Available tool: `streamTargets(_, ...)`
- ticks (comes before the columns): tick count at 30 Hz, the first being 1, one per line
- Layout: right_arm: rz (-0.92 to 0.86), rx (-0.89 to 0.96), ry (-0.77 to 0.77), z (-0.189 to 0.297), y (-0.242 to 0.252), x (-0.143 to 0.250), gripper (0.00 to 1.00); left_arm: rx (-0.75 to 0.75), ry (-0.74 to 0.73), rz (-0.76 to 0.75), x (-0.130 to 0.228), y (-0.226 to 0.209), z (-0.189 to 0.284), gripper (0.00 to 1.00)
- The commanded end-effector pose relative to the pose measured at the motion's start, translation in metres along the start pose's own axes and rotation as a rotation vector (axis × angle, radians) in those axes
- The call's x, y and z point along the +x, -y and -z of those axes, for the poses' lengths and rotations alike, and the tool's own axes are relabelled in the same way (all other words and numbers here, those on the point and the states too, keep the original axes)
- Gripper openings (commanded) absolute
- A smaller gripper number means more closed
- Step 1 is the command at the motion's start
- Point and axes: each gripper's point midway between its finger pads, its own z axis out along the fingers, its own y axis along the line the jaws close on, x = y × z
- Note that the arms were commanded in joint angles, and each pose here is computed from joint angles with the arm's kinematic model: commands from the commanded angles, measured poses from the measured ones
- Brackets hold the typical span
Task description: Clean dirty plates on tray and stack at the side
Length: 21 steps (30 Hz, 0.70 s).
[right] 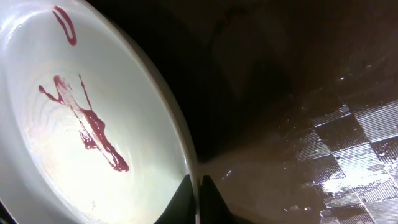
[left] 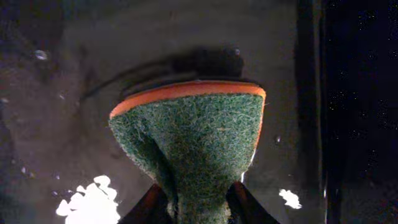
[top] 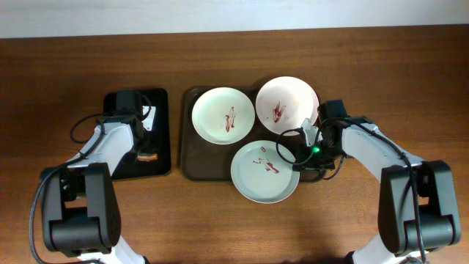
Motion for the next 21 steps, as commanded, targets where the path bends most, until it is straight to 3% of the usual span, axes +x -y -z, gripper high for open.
streamTargets(1, 0.015, -0.034, 0.020, 0.002, -0.007, -0.008, 0.04, 0.004, 0.056, 0.011, -0.014, -0.002, 0.012, 0.27)
streamTargets(5, 0.017, -0.042, 0.034, 0.001, -0.011, -0.011, 0.04, 0.004, 0.062, 0.011, -0.015, -0.002, 0.012, 0.25)
streamTargets(7, 0.044, -0.044, 0.045, -0.002, -0.018, -0.015, 0.04, 0.004, 0.061, 0.011, -0.015, -0.002, 0.012, 0.01)
streamTargets(14, 0.086, -0.019, 0.039, -0.008, -0.026, -0.013, 0.04, 0.005, 0.052, 0.011, -0.012, -0.001, 0.018, 0.00)
streamTargets(21, 0.086, -0.019, 0.039, -0.008, -0.026, -0.013, 0.04, -0.018, 0.268, 0.015, -0.046, -0.007, 0.089, 0.00)
